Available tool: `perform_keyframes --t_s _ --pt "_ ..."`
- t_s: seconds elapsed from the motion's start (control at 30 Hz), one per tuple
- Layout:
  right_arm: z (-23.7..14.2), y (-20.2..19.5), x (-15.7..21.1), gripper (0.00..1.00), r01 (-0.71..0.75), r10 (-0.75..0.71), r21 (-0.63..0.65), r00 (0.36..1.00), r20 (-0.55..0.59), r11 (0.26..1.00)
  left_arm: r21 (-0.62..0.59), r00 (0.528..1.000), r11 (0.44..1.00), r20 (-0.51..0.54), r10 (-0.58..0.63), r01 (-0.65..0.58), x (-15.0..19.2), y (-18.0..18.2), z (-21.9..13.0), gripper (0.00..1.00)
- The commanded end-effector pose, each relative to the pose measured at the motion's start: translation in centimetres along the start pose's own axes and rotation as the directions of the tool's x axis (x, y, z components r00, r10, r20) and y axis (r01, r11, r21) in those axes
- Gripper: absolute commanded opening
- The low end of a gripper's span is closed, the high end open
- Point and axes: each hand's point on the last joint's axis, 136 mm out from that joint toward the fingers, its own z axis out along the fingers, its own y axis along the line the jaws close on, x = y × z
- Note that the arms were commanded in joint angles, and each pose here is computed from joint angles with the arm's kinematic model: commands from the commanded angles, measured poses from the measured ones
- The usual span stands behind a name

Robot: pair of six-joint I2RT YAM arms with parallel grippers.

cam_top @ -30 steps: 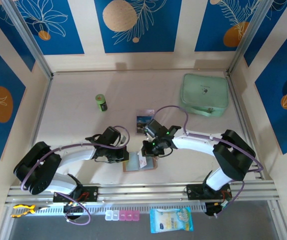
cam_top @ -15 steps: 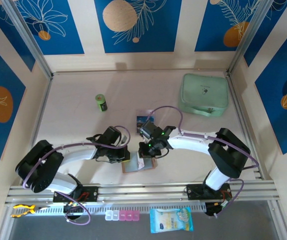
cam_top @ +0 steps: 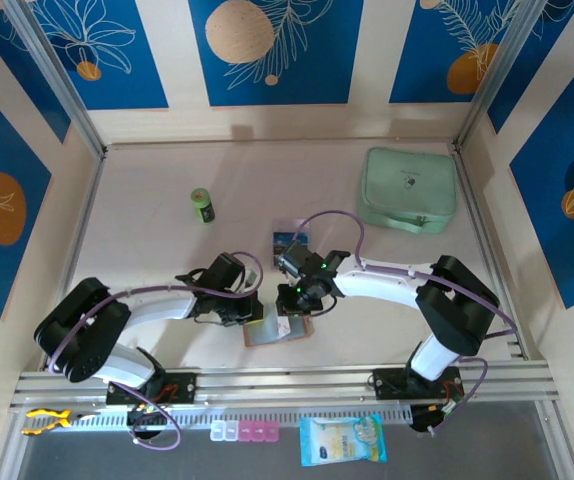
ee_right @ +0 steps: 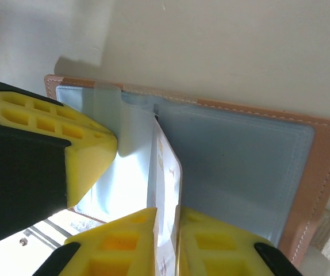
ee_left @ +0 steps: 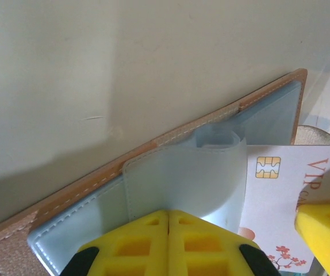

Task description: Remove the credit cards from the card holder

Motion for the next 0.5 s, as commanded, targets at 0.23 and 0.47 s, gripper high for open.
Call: perform_keyframes --t_s 0.23,0.47 --pt "-0.6 0.3 1.4 0.18 -0.035 0.035 -0.001 0.999 -0.029 0.999 -0.034 1.0 0.999 -0.02 0.007 -0.008 0.9 0.9 0.1 0.0" --pt "-0.6 0.4 2.2 0.16 -0.045 0.045 -0.003 0.999 -0.031 0.999 -0.035 1.0 0.999 -0.02 0.009 -0.009 0.9 0.9 0.0 0.0"
